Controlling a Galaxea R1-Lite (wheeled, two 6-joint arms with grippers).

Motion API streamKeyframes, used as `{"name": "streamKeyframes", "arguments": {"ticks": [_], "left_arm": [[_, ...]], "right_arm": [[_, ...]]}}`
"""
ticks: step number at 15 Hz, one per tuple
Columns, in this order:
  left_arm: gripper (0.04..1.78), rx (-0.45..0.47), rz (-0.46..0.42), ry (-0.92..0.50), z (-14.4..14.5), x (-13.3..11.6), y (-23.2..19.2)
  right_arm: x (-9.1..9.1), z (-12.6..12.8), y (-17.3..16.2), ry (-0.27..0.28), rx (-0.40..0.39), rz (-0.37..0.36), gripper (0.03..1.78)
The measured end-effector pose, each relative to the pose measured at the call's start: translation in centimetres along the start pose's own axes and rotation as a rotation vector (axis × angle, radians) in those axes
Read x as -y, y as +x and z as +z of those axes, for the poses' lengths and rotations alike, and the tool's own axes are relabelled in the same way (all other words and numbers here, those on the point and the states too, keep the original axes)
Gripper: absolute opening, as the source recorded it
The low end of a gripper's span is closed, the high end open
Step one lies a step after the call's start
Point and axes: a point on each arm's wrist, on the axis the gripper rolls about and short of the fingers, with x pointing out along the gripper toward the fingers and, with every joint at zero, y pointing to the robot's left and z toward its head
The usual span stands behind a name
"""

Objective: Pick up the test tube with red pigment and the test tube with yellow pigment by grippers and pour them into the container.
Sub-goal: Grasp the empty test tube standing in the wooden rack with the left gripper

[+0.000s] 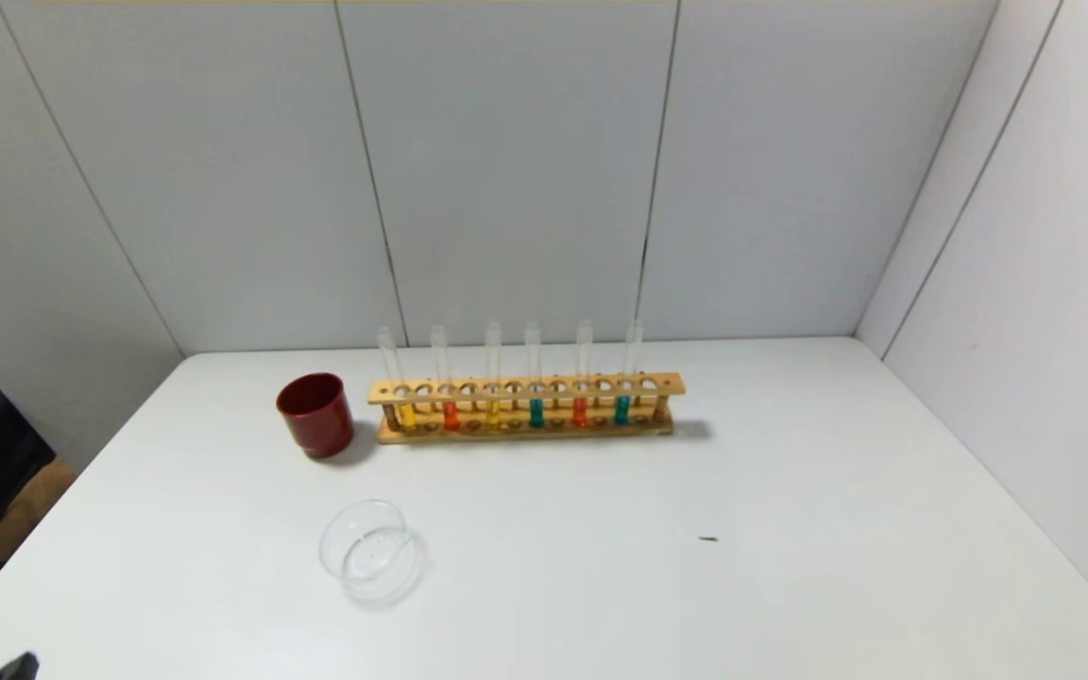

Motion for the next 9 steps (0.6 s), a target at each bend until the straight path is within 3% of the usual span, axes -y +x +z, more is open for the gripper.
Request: {"name": "streamKeyframes", "arguments": {"ticks": [5, 9], "left_arm": [[1.72, -0.118, -0.018, -0.043, 3.8, -4.0, 11.3], [1.72, -0.157, -0.021, -0.055, 1.8, -6.9, 20.9]], "right_arm": [[0.0, 0.0, 0.0, 0.000, 0.000, 0.000, 1.75], [0.0, 0.0, 0.0, 0.000, 0.000, 0.000, 1.75]]}}
